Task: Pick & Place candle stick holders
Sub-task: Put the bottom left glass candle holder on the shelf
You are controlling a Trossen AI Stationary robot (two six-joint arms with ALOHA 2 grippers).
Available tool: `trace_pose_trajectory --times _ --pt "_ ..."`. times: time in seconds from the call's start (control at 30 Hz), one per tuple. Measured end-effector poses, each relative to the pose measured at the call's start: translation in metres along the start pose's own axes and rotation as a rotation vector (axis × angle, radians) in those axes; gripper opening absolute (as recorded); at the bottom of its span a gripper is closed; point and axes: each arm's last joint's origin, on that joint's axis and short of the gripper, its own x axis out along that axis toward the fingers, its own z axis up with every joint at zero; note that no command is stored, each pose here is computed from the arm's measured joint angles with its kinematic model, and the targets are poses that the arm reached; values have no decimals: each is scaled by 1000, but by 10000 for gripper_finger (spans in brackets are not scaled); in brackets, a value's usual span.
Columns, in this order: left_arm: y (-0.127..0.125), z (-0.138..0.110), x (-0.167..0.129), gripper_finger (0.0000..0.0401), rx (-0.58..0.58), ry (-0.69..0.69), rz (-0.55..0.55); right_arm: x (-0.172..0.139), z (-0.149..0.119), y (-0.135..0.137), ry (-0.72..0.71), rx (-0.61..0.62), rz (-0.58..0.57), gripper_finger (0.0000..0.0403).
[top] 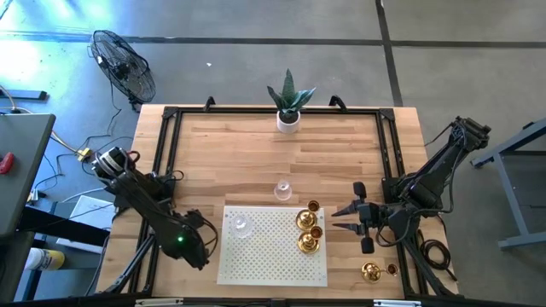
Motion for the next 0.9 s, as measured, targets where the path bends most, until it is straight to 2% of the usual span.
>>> trace_pose_trajectory --times 0.23,0.53,0.9 --pt "-1 1 -23 25 4 -67 -67 0 0 0 0 3 2 103" --pt "-4 -5 -36 25 20 90 -171 0 0 0 1 2 4 103" --pt "-1 -11 -85 25 81 71 -376 0 0 0 1 1 4 103"
